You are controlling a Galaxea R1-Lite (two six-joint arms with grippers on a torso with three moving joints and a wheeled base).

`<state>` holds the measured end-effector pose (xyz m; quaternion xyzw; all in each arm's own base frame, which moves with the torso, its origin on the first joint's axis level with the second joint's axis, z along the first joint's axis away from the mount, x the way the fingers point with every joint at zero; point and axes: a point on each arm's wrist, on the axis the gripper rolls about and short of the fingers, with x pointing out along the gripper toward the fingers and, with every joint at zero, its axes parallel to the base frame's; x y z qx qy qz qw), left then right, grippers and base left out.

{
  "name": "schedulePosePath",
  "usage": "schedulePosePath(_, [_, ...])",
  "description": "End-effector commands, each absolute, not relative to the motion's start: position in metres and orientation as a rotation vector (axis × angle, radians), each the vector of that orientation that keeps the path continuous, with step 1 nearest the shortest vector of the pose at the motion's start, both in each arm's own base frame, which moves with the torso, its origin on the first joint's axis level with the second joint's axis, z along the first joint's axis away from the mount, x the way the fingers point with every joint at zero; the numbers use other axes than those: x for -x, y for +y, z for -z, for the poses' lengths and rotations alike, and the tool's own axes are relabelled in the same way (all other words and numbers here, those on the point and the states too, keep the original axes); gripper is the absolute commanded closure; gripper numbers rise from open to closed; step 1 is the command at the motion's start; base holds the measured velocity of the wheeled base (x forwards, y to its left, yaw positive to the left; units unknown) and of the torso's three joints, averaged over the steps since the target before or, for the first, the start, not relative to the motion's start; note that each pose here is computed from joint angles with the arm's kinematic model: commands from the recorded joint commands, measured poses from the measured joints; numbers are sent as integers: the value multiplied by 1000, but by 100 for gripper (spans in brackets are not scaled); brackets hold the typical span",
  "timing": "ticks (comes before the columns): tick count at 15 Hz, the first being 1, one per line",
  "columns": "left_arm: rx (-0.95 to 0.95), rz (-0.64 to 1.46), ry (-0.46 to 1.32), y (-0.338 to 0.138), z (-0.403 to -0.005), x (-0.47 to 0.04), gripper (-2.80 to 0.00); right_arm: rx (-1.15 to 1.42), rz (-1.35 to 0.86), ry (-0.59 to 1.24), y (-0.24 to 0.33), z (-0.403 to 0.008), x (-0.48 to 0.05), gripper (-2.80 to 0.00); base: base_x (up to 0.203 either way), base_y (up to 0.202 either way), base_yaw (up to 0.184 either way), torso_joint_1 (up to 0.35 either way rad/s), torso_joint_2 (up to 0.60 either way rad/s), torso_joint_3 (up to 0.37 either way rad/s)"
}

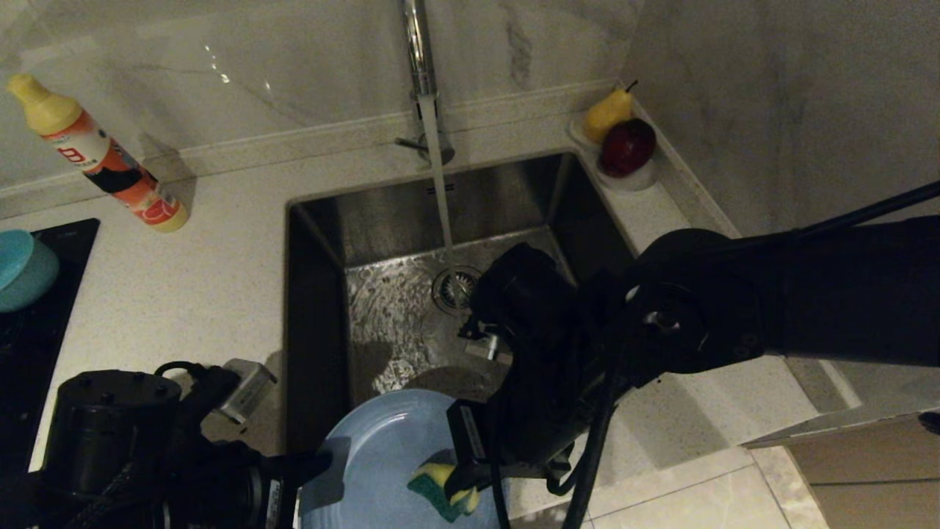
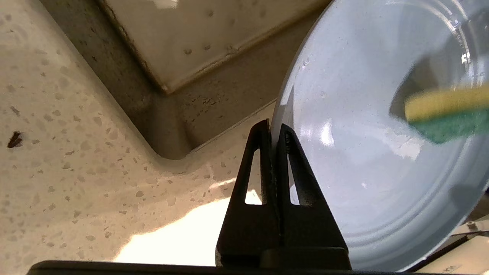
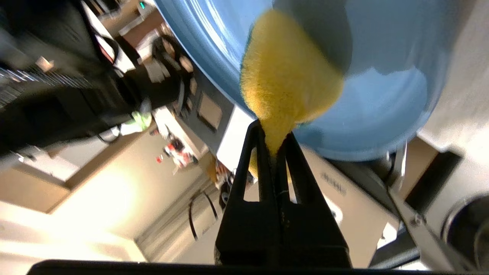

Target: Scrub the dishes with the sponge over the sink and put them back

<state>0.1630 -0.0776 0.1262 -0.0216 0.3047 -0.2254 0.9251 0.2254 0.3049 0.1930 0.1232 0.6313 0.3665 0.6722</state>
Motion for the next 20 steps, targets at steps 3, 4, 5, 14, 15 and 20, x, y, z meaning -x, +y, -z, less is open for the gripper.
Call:
schedulePosePath(3, [113,447,610,-79,-132,-165,0,-269,-876,1404,298,-212,-202,0,0,0,0,0,0,0])
schedulePosePath(4, [145,438,605,-79,-135,-167,0,-283,-904,1365,292,-227,-198,0,0,0,0,0,0,0])
schedulePosePath(5, [165,434,600,-80,-138,-168,0,-299,-931,1321,284,-242,-193,0,0,0,0,0,0,0])
schedulePosePath(14, [511,376,492,-88,-185,-194,0,-537,-998,998,180,-339,-200,0,0,0,0,0,0,0])
schedulePosePath(15, [534,373,479,-89,-190,-197,0,-553,-986,981,171,-342,-202,0,0,0,0,0,0,0])
schedulePosePath(20, [525,315,527,-95,-177,-225,0,-620,-916,965,133,-340,-206,0,0,0,0,0,0,0])
